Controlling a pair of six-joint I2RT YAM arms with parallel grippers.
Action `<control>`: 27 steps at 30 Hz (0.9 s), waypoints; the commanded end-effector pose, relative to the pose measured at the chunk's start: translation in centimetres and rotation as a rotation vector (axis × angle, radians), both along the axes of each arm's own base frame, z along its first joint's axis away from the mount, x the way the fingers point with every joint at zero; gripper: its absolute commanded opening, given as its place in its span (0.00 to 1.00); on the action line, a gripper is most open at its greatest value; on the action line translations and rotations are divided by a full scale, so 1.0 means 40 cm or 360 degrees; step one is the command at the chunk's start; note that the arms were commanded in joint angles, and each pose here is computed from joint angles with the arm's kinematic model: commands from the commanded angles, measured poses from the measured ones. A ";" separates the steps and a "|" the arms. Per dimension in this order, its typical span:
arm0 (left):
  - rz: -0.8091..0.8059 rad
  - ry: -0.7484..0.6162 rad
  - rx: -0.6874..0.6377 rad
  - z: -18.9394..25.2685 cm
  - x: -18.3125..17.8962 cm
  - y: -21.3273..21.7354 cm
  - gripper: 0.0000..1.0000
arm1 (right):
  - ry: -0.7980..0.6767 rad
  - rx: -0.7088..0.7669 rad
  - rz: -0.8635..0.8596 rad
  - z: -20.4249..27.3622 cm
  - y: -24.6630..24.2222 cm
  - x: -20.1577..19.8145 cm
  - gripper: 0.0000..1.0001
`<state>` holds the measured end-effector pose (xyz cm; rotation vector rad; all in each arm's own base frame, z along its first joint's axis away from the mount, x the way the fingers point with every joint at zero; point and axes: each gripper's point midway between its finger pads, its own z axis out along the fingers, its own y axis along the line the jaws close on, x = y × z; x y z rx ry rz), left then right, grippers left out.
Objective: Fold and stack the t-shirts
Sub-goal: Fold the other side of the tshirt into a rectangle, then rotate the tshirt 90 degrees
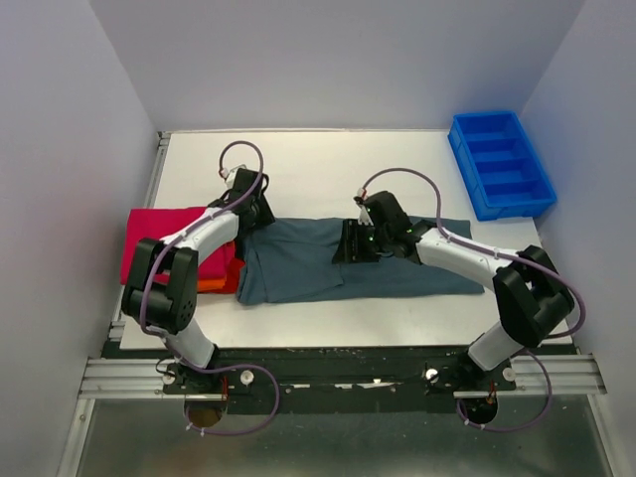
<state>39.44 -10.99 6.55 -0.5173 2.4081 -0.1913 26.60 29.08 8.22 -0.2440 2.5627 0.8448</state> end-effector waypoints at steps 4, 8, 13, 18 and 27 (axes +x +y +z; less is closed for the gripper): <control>-0.0006 -0.0128 0.0065 0.080 -0.054 -0.014 0.58 | -0.0020 0.0204 0.0273 0.037 0.186 -0.004 0.53; -0.0033 -0.0126 0.0030 0.071 -0.117 -0.025 0.58 | -0.0047 0.0168 0.0178 0.018 0.172 0.002 0.44; -0.0013 -0.0250 0.0027 0.100 -0.211 -0.002 0.35 | -0.0220 -0.0076 -0.0013 0.031 0.050 0.010 0.19; -0.0014 -0.0283 -0.0067 0.093 -0.261 0.001 0.00 | -0.0255 -0.0353 -0.0319 0.010 -0.119 -0.023 0.01; 0.0171 -0.0205 -0.0172 0.060 -0.210 -0.020 0.00 | -0.0090 -0.0696 -0.0966 -0.031 -0.449 -0.106 0.01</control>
